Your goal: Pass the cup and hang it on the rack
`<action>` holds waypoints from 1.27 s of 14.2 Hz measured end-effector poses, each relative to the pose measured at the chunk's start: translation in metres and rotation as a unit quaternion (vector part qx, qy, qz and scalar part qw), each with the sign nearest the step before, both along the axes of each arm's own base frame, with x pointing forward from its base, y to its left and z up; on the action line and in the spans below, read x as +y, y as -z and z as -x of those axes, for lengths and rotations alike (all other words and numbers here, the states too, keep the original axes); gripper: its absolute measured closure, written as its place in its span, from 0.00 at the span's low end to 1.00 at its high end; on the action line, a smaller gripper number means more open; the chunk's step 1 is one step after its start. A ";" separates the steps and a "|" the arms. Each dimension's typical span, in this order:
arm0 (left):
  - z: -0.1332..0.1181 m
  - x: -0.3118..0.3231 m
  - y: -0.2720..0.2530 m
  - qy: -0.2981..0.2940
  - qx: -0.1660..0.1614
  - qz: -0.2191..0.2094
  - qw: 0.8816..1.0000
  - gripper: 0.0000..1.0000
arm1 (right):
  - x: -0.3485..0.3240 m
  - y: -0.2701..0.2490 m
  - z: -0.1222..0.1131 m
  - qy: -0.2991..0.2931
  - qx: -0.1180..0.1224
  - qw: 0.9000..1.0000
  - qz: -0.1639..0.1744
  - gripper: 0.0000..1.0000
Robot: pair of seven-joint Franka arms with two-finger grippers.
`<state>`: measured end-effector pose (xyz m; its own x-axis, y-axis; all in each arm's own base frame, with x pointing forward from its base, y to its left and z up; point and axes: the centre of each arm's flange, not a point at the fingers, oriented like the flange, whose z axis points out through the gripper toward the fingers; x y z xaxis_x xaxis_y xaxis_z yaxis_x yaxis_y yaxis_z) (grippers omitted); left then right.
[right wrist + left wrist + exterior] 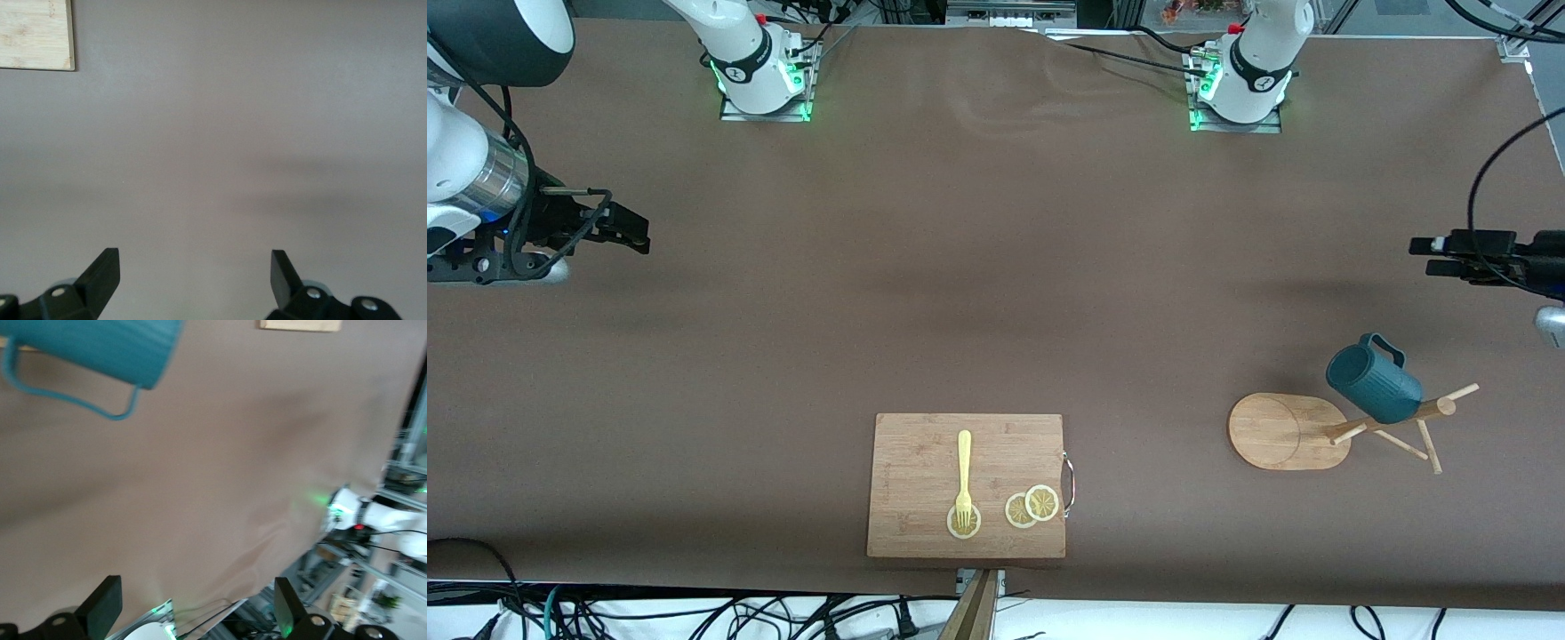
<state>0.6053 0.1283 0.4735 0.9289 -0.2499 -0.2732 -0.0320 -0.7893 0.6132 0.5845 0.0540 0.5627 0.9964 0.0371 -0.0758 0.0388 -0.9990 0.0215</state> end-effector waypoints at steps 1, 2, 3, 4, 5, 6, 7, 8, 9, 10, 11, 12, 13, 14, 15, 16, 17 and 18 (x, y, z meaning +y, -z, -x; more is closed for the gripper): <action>-0.005 -0.022 -0.013 0.014 -0.016 -0.036 0.999 0.00 | 0.000 0.000 0.000 0.000 0.000 1.000 0.000 0.00; -0.009 -0.043 -0.025 0.032 -0.037 -0.075 0.996 0.00 | 0.000 0.000 0.000 0.000 0.000 1.000 0.000 0.00; -0.013 -0.066 -0.038 0.052 -0.060 -0.112 0.990 0.00 | 0.000 0.000 0.000 0.000 0.000 1.000 0.000 0.00; -0.015 -0.087 -0.050 0.070 -0.084 -0.141 0.984 0.00 | 0.000 0.000 0.000 0.000 0.000 1.000 0.000 0.00; -0.017 -0.106 -0.061 0.084 -0.108 -0.164 0.977 0.00 | 0.000 0.000 0.000 0.000 0.000 1.000 0.000 0.00; -0.020 -0.120 -0.070 0.094 -0.132 -0.184 0.969 0.00 | 0.000 0.000 0.000 0.000 0.000 1.000 0.000 0.00; -0.022 -0.129 -0.080 0.097 -0.158 -0.201 0.962 0.00 | 0.000 0.000 0.000 0.000 0.000 1.000 0.000 0.00; -0.025 -0.132 -0.091 0.094 -0.184 -0.211 0.955 0.00 | 0.000 0.000 0.000 0.000 0.000 1.000 0.000 0.00; -0.026 -0.132 -0.103 0.088 -0.210 -0.221 0.948 0.00 | 0.000 0.000 0.000 0.000 0.000 1.000 0.000 0.00; -0.025 -0.130 -0.115 0.087 -0.228 -0.236 0.941 0.00 | 0.000 0.000 0.000 0.000 0.000 1.000 0.000 0.00; -0.022 -0.131 -0.126 0.093 -0.239 -0.256 0.932 0.00 | 0.000 0.000 0.000 0.000 0.000 1.000 0.000 0.00; -0.017 -0.136 -0.136 0.095 -0.244 -0.278 0.924 0.00 | 0.000 0.000 0.000 0.000 0.000 1.000 0.000 0.00; -0.011 -0.143 -0.146 0.084 -0.244 -0.297 0.920 0.00 | 0.000 0.000 0.000 0.000 0.000 1.000 0.000 0.00; -0.004 -0.150 -0.153 0.063 -0.233 -0.308 0.920 0.00 | 0.000 0.000 0.000 0.000 0.000 1.000 0.000 0.00; 0.002 -0.154 -0.157 0.041 -0.218 -0.314 0.923 0.00 | 0.000 0.000 0.000 0.000 0.000 1.000 0.000 0.00; 0.007 -0.155 -0.159 0.025 -0.205 -0.318 0.925 0.00 | 0.000 0.000 0.000 0.000 0.000 1.000 0.000 0.00; 0.011 -0.155 -0.158 0.015 -0.196 -0.320 0.927 0.00 | 0.000 0.000 0.000 0.000 0.000 1.000 0.000 0.00; 0.013 -0.155 -0.155 0.008 -0.188 -0.321 0.928 0.00 | 0.000 0.000 0.000 0.000 0.000 1.000 0.000 0.00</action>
